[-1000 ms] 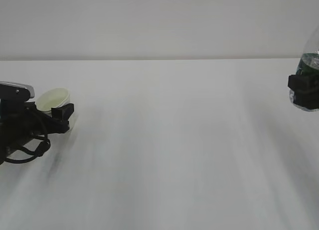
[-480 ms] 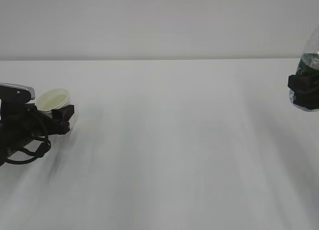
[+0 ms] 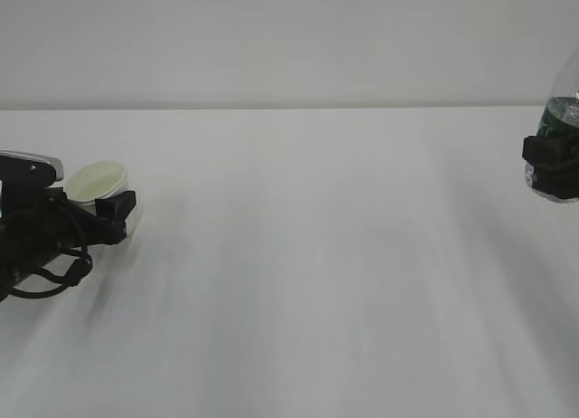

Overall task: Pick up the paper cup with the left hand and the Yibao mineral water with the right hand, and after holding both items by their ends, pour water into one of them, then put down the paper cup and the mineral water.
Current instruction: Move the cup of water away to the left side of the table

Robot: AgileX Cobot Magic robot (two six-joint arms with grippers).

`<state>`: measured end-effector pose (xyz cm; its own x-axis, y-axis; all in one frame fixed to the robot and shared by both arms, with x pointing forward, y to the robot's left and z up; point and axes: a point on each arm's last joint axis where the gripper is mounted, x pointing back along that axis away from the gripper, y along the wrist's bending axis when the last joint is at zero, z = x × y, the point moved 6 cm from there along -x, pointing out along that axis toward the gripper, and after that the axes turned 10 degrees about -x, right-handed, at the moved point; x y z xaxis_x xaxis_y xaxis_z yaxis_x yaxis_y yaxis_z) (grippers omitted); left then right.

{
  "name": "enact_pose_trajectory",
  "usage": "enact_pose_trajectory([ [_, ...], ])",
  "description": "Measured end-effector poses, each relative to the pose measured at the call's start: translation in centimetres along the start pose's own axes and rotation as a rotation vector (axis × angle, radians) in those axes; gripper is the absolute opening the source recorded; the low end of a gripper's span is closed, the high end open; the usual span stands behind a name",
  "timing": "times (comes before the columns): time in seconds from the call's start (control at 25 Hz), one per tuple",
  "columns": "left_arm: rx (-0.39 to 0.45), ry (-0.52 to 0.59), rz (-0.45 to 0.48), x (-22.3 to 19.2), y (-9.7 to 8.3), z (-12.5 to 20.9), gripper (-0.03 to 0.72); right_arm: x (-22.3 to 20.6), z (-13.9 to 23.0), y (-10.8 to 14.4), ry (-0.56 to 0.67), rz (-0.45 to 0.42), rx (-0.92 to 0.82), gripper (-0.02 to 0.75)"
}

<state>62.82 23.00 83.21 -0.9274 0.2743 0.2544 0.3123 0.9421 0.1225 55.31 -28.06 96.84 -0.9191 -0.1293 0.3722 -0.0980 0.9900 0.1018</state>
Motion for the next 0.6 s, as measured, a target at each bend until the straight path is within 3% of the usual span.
enact_pose_trajectory([
  [0.6, 0.014, 0.006, -0.028, 1.4, 0.3, -0.5, 0.552, 0.0, 0.0, 0.0, 0.000, 0.000, 0.000, 0.402],
])
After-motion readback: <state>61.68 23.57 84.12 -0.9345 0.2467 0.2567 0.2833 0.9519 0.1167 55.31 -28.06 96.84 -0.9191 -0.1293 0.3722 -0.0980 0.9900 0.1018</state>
